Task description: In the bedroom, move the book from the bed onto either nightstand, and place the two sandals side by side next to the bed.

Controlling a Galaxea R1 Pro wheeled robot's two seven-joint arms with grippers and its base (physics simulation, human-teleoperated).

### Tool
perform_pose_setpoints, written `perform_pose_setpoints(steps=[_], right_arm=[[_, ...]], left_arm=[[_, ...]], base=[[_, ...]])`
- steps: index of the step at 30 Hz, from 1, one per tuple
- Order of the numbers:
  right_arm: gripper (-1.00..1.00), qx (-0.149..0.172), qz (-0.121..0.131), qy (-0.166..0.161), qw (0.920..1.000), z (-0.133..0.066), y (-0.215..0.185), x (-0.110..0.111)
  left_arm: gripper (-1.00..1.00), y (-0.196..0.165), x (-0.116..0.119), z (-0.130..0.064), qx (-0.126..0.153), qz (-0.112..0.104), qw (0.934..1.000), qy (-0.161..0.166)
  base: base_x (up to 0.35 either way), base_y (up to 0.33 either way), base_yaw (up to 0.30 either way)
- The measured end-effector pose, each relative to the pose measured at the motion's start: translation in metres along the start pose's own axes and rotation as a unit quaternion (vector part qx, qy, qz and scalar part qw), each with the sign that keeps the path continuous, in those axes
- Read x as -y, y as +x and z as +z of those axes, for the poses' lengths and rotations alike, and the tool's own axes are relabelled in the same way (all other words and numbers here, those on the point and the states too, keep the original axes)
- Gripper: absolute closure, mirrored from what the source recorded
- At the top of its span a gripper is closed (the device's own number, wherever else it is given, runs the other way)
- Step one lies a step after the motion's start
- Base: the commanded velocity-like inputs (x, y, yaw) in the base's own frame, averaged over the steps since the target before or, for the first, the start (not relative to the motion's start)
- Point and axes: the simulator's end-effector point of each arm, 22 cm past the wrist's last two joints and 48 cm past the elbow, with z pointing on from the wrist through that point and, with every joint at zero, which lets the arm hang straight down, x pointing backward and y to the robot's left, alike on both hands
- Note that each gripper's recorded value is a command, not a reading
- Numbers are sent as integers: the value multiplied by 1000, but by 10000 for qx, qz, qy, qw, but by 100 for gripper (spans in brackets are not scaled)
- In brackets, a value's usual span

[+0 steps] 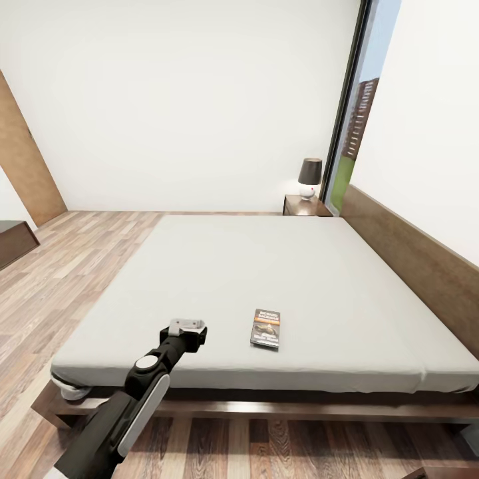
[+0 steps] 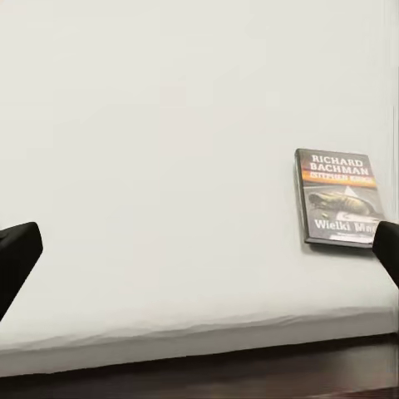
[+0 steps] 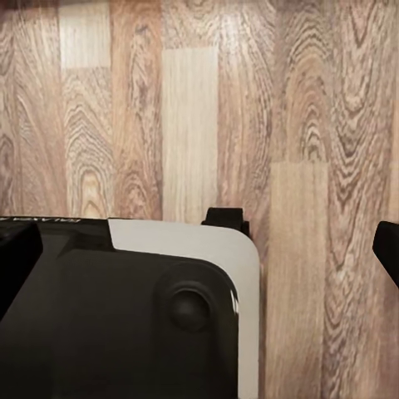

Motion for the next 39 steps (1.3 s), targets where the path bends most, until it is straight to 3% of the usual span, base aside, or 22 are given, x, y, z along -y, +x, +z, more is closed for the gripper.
perform_pose_setpoints(steps=[7,24,39], right_arm=[[-100,-33,27,7,10000,0,5,1],[-100,-60,39,-1,10000,0,9,-1],[-100,-115,48,27,9999,0,14,-1]], left_arm=[[-100,1,18,1,-122,-45,9998,117],[-100,10,25,0,-375,-2,9992,164],[-100,17,50,-5,-1134,154,9927,383]], base=[[0,0,0],[0,0,0],[22,0,0]])
